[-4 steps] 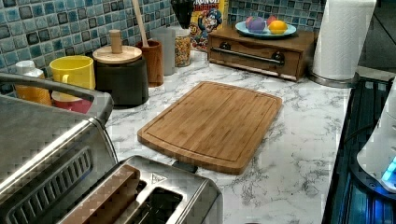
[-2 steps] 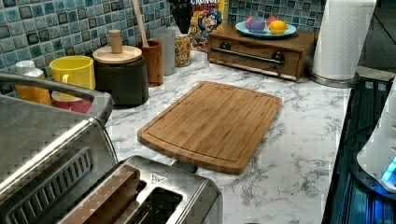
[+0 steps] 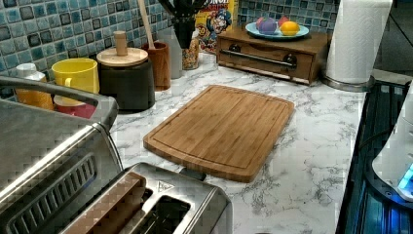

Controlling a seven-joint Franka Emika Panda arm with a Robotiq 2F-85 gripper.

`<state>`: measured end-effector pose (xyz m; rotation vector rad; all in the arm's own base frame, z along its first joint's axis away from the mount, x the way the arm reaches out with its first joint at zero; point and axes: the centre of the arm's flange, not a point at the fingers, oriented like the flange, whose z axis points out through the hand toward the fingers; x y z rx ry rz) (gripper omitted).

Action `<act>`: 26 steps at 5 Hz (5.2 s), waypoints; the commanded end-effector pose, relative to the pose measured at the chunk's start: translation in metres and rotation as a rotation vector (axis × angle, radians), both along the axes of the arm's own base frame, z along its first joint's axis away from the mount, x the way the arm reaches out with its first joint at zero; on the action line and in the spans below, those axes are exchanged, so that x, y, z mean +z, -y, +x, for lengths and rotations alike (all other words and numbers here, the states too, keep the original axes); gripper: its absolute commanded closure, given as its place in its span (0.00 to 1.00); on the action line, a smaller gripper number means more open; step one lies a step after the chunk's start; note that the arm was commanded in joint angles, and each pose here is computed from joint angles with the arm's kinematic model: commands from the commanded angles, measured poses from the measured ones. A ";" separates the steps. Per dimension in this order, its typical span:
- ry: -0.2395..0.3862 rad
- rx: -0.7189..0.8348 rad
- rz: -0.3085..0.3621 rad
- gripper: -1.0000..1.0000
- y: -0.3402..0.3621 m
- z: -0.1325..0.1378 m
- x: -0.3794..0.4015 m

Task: Turn on the toaster.

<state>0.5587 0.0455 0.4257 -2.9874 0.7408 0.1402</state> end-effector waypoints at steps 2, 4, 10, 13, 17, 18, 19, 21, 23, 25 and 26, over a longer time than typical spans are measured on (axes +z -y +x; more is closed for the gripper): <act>0.098 0.345 0.198 1.00 -0.153 -0.074 0.024; 0.010 0.490 0.218 1.00 -0.211 -0.125 0.013; 0.055 0.567 0.223 1.00 -0.310 -0.210 -0.011; 0.070 0.428 0.213 1.00 -0.302 -0.180 -0.030; -0.007 0.533 0.196 1.00 -0.318 -0.185 -0.062; -0.073 0.560 0.146 1.00 -0.321 -0.184 -0.085; -0.162 0.599 0.107 1.00 -0.321 -0.201 -0.117; -0.347 0.703 0.032 1.00 -0.298 -0.271 -0.201; -0.444 0.744 -0.062 1.00 -0.250 -0.335 -0.280; -0.459 0.723 -0.124 1.00 -0.243 -0.337 -0.300; -0.459 0.722 -0.124 1.00 -0.243 -0.337 -0.301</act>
